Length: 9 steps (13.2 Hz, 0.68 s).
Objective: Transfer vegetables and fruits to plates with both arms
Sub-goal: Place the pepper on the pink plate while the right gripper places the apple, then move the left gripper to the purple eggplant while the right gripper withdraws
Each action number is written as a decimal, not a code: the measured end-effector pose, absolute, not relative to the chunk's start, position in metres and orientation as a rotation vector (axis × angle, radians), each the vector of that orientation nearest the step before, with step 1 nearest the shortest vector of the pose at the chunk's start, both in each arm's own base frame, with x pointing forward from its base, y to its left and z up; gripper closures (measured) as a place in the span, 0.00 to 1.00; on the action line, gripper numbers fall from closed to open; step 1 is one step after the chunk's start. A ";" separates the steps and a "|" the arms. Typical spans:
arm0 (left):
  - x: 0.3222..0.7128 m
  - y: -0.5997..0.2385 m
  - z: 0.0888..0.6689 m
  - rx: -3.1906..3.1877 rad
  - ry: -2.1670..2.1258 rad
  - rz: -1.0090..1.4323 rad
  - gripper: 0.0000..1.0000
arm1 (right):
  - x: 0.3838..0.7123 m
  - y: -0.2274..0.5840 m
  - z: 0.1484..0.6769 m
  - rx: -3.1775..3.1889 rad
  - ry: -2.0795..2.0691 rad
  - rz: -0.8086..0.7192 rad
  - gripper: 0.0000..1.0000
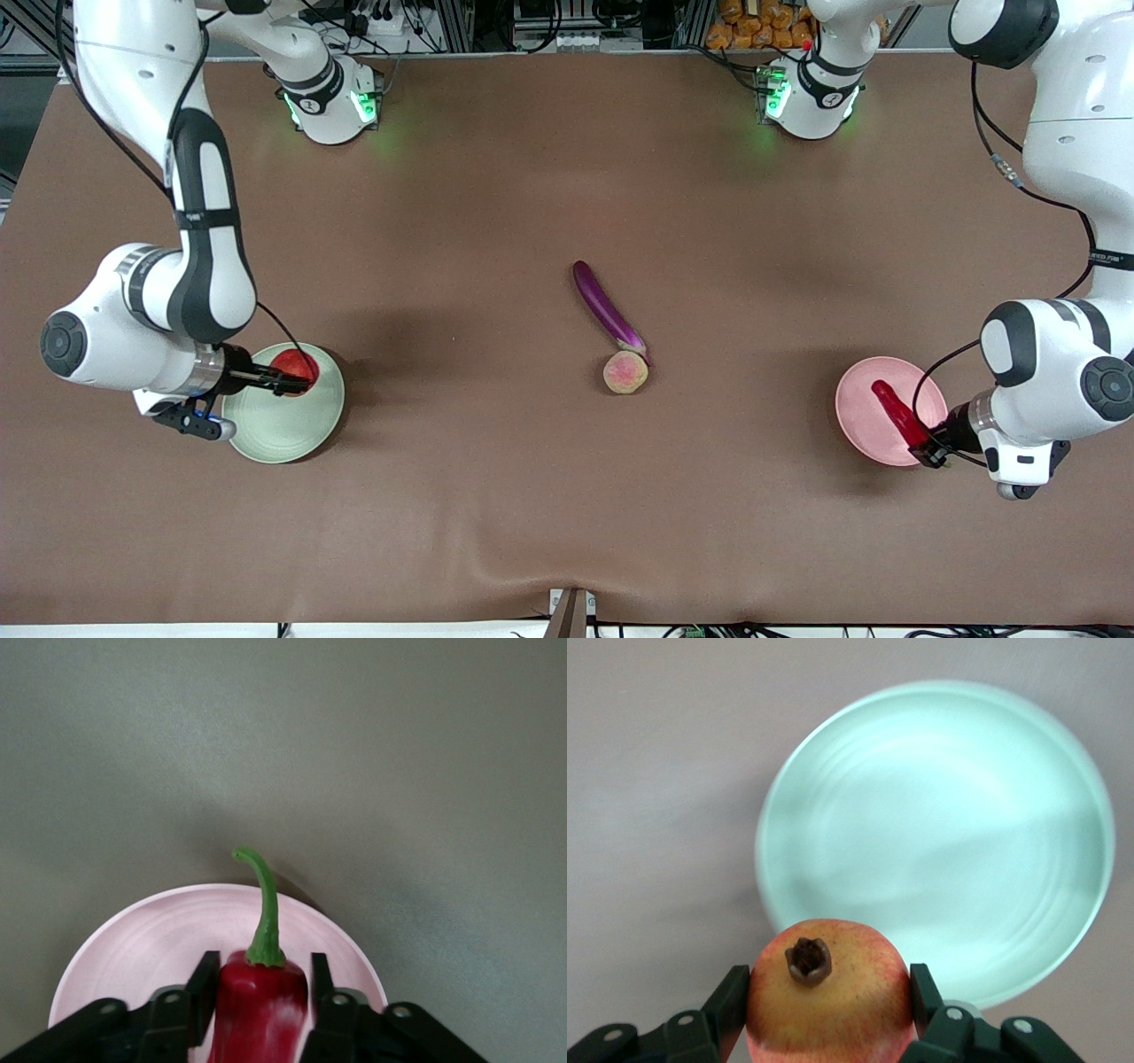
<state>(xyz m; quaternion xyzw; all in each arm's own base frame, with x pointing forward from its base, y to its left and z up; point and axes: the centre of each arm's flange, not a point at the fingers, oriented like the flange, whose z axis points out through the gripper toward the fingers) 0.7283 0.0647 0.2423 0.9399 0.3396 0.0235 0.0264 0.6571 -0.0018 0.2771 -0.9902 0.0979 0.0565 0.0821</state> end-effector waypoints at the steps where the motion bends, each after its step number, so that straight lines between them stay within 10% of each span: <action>1: 0.729 0.063 0.244 2.904 1.045 0.076 0.33 | 0.659 -0.016 0.264 -2.981 0.205 0.147 0.22; 4: 0.730 0.030 0.255 2.903 0.977 0.029 0.04 | 0.659 -0.046 0.239 -3.017 -0.006 0.117 0.22; 9: 0.710 -0.136 0.301 2.756 1.168 -0.156 0.00 | 0.657 -0.064 0.237 -3.003 -0.148 0.125 0.00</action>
